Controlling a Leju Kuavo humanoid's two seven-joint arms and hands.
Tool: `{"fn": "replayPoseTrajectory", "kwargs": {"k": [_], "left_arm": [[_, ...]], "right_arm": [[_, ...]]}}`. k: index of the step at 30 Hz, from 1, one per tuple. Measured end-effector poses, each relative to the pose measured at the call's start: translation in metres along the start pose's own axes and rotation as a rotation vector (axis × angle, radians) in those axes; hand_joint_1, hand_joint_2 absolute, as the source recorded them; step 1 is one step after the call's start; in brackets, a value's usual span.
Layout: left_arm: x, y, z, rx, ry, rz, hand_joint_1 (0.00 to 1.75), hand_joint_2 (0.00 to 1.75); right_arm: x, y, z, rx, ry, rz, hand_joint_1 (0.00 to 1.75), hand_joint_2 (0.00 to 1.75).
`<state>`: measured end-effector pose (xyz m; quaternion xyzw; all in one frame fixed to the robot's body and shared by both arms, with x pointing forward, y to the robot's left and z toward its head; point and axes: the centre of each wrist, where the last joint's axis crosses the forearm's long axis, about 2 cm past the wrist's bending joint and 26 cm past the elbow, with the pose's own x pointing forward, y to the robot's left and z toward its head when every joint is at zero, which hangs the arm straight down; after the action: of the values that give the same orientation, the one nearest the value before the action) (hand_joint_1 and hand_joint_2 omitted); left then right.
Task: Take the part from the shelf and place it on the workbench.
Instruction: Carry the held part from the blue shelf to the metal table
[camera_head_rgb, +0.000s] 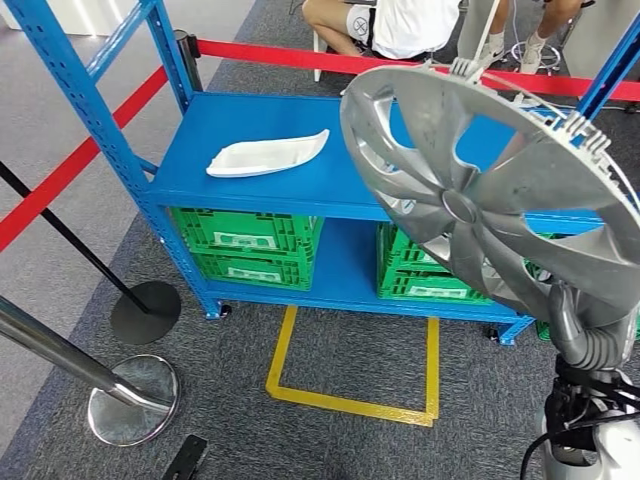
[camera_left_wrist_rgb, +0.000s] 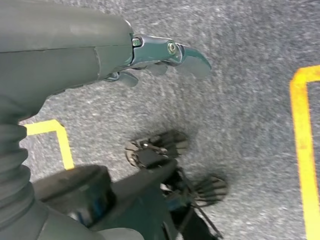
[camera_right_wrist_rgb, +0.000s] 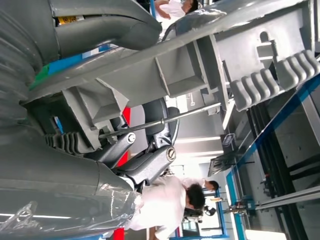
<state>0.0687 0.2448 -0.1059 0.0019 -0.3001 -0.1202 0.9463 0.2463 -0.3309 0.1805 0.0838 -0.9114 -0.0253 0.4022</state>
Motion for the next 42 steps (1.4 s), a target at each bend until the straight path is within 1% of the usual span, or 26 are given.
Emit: {"fn": "replayPoseTrajectory", "kwargs": {"k": [4, 8, 14, 24, 29, 36, 42], "left_arm": [[-0.002, 0.002, 0.001, -0.008, 0.005, -0.008, 0.0, 1.75], [0.0, 0.001, 0.0, -0.027, -0.001, -0.011, 0.0, 1.75], [0.003, 0.002, -0.002, -0.026, -0.008, -0.015, 0.0, 1.75], [-0.001, 0.002, 0.0, -0.005, -0.007, -0.017, 0.0, 1.75], [0.001, 0.004, -0.001, -0.001, -0.015, -0.016, 0.0, 1.75], [-0.009, 0.005, 0.004, 0.015, 0.011, 0.006, 0.0, 1.75], [-0.007, 0.006, 0.002, 0.02, -0.005, 0.014, 0.0, 1.75]], "right_arm": [[0.003, 0.001, 0.015, -0.002, 0.014, -0.005, 1.75, 1.75], [0.003, 0.001, 0.019, -0.001, 0.015, -0.015, 1.75, 1.75], [0.004, 0.001, 0.019, 0.008, 0.006, -0.021, 1.75, 1.75], [0.0, 0.0, 0.021, 0.019, 0.016, -0.041, 1.75, 1.75], [0.0, 0.0, 0.022, 0.02, 0.02, -0.043, 1.75, 1.75], [-0.004, 0.0, 0.033, 0.011, 0.046, -0.05, 1.75, 1.75], [-0.006, -0.001, 0.027, 0.013, 0.028, -0.051, 1.75, 1.75]]}}
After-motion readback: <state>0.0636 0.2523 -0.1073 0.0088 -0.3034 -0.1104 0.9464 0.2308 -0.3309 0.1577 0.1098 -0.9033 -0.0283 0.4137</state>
